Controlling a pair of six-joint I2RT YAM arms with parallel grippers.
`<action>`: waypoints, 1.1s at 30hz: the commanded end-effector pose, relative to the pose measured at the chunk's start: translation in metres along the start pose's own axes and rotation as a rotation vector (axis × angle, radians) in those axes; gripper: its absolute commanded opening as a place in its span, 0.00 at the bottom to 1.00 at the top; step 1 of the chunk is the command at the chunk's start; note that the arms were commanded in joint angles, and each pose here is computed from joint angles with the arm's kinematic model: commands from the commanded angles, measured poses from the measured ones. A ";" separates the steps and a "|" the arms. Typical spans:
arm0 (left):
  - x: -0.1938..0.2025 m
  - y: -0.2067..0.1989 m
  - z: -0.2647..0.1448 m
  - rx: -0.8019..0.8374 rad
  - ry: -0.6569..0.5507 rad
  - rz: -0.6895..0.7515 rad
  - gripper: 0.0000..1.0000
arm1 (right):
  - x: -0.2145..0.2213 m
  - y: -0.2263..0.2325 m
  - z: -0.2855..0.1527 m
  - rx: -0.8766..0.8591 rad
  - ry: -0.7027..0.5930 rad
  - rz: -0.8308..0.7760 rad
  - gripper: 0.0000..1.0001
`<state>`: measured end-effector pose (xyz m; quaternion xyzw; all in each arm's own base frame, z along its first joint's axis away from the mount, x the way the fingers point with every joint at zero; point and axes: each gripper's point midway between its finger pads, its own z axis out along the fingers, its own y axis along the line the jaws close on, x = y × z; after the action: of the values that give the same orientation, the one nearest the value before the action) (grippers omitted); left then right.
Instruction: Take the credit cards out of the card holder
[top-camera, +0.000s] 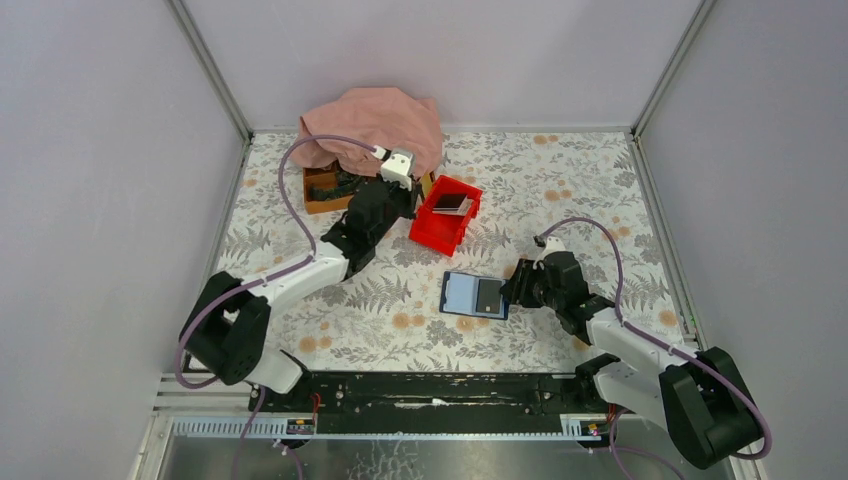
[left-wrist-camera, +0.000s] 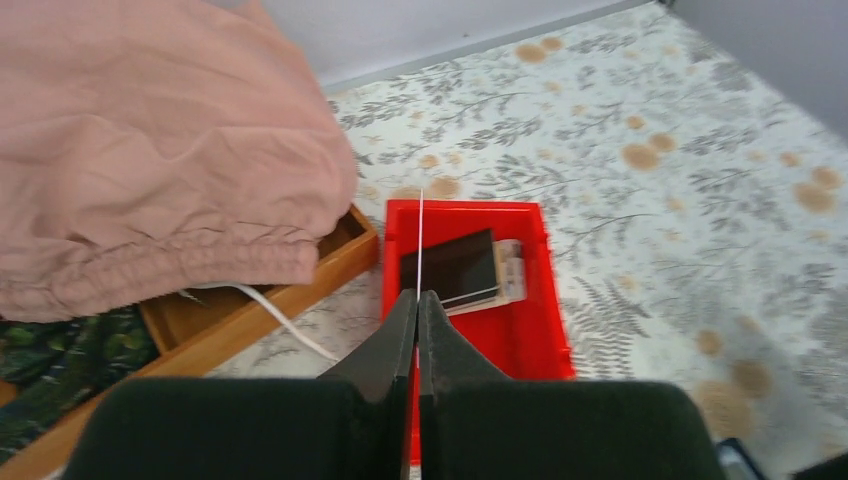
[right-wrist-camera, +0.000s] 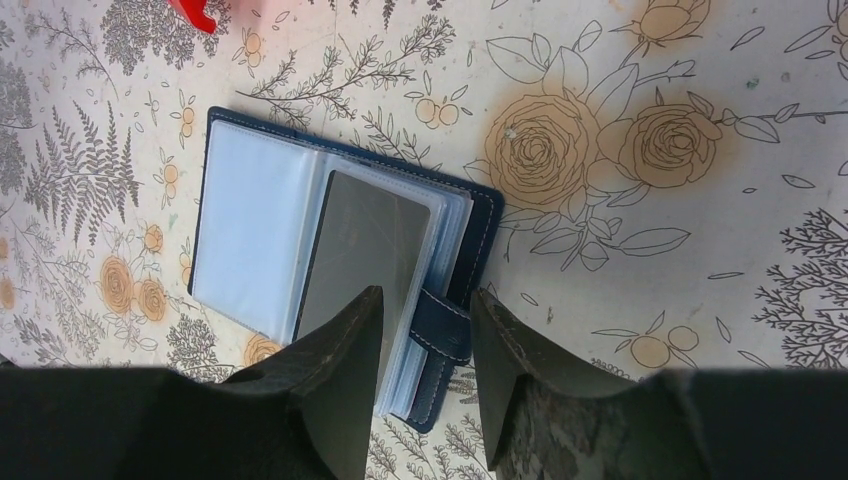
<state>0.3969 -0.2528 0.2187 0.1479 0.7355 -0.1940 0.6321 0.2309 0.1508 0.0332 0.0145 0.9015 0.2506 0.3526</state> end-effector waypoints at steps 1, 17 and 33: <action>-0.009 0.022 0.014 -0.098 -0.044 0.154 0.00 | -0.013 0.002 0.004 -0.006 -0.050 0.000 0.44; 0.014 -0.004 0.050 0.005 -0.065 0.271 0.00 | -0.008 -0.002 0.010 0.009 -0.023 0.002 0.44; 0.051 -0.005 0.088 -0.017 -0.004 0.415 0.00 | -0.005 -0.004 0.011 0.017 -0.011 0.002 0.44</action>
<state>0.4461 -0.2969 0.1392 0.2887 0.7207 -0.0828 0.6248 0.2336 0.1515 0.0223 0.0161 0.9069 0.2449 0.3426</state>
